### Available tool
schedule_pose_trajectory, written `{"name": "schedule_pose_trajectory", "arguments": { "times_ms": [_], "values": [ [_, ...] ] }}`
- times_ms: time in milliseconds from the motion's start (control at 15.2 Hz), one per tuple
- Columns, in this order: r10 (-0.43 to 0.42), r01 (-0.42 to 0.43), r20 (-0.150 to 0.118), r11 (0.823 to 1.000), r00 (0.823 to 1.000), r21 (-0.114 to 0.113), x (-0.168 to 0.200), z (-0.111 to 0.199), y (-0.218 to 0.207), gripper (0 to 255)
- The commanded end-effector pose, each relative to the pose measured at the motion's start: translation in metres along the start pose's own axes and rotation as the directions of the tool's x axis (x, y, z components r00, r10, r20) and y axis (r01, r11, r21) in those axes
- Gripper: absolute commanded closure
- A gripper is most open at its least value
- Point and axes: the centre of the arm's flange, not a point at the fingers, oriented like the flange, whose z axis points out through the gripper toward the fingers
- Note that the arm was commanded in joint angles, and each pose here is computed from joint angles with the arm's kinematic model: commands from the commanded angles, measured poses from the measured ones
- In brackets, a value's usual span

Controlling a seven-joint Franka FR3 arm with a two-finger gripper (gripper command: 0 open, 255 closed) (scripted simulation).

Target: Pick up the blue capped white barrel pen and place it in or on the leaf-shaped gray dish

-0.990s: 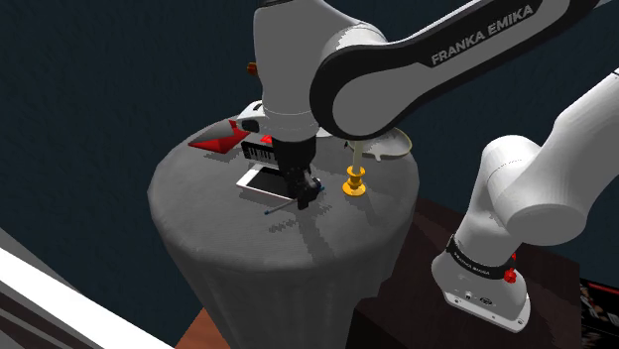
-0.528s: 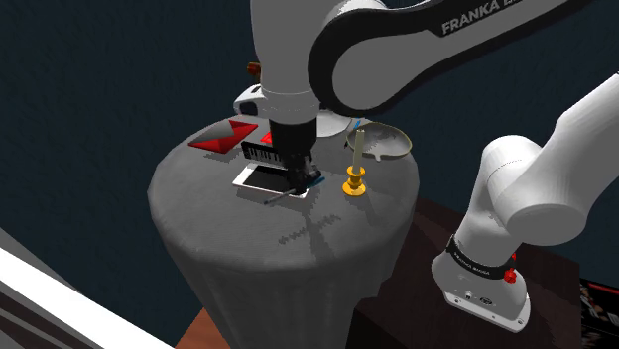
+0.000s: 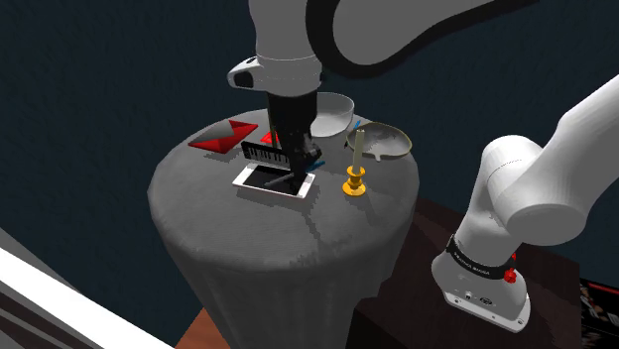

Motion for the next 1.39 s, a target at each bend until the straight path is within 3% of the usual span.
{"name": "schedule_pose_trajectory", "arguments": {
  "times_ms": [0,396,1320],
  "values": [
    [0.000,0.000,0.000,1.000,1.000,0.000,0.000,-0.011,0.000,255],
    [0.000,0.000,0.000,1.000,1.000,0.000,-0.001,-0.038,0.002,255],
    [0.000,0.000,0.000,1.000,1.000,0.000,-0.182,-0.032,0.037,255]
  ]
}}
